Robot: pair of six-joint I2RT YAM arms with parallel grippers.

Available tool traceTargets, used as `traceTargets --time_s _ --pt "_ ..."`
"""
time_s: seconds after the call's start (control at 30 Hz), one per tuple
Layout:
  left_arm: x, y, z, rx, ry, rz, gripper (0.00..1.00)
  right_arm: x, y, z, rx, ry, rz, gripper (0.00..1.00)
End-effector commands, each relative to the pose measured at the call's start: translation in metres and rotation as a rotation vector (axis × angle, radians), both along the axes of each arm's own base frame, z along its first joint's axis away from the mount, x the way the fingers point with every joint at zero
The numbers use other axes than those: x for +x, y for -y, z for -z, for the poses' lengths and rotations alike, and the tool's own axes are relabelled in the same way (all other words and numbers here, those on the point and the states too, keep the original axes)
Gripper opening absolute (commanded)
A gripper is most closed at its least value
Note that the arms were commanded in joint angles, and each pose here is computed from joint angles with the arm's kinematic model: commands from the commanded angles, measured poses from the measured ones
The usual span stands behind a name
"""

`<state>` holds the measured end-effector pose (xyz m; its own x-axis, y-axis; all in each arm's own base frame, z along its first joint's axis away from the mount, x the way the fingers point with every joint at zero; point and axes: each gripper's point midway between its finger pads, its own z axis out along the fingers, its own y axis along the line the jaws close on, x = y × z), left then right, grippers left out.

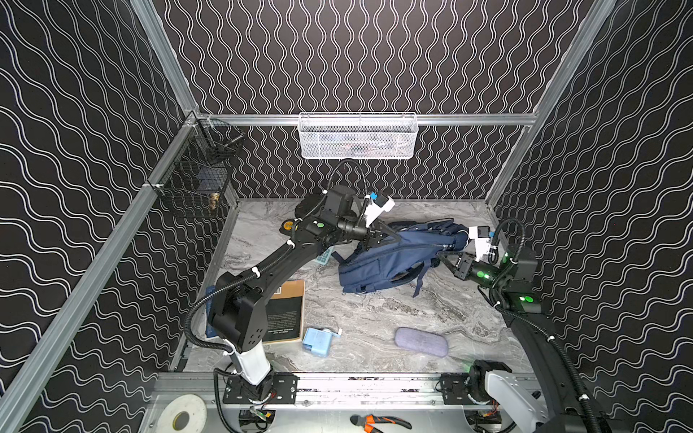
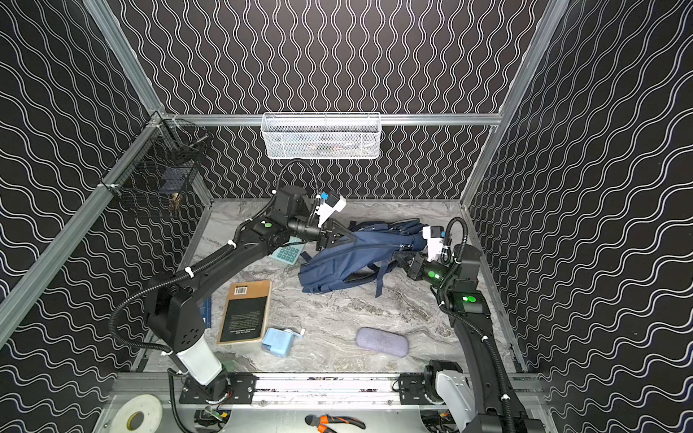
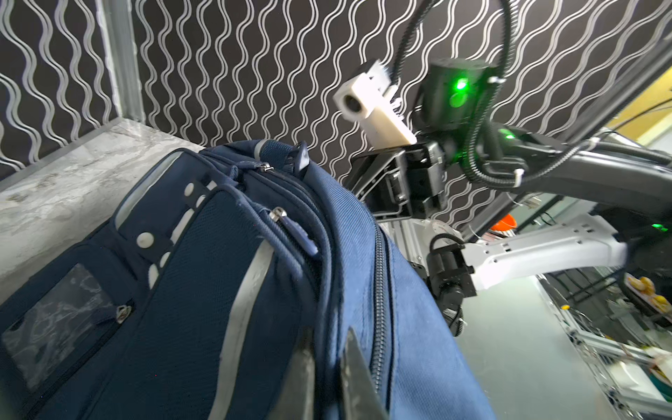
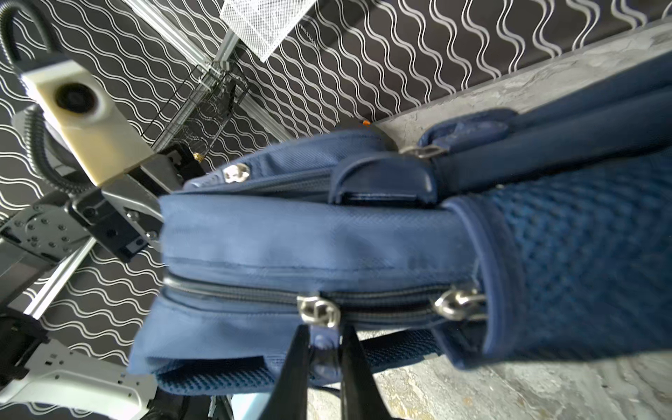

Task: Pack books, pencil case, and school supplies into a backpack
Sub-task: Unzip the student bag at the center of the table.

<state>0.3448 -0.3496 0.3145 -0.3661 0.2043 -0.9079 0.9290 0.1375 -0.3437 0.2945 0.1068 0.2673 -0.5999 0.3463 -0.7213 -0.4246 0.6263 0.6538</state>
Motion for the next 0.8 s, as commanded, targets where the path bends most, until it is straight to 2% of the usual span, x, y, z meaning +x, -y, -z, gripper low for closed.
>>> traceTargets --time_s 0.0,0.27,0.43,0.77 --pt "0.013 0.004 -0.006 -0.015 0.047 -0.065 0.0 -0.002 0.001 -0.005 -0.016 -0.006 0.01 0.0" --pt "0.012 0.023 0.006 0.038 0.058 -0.137 0.0 -0.023 -0.009 -0.001 -0.014 -0.098 -0.037 0.0" --pt "0.018 0.032 0.009 0.017 0.013 -0.2 0.0 -0.038 -0.014 -0.001 -0.001 -0.13 -0.045 0.0" --pt "0.01 0.068 0.013 0.025 -0.05 -0.234 0.0 -0.061 -0.03 0.002 -0.001 -0.173 -0.083 0.0"
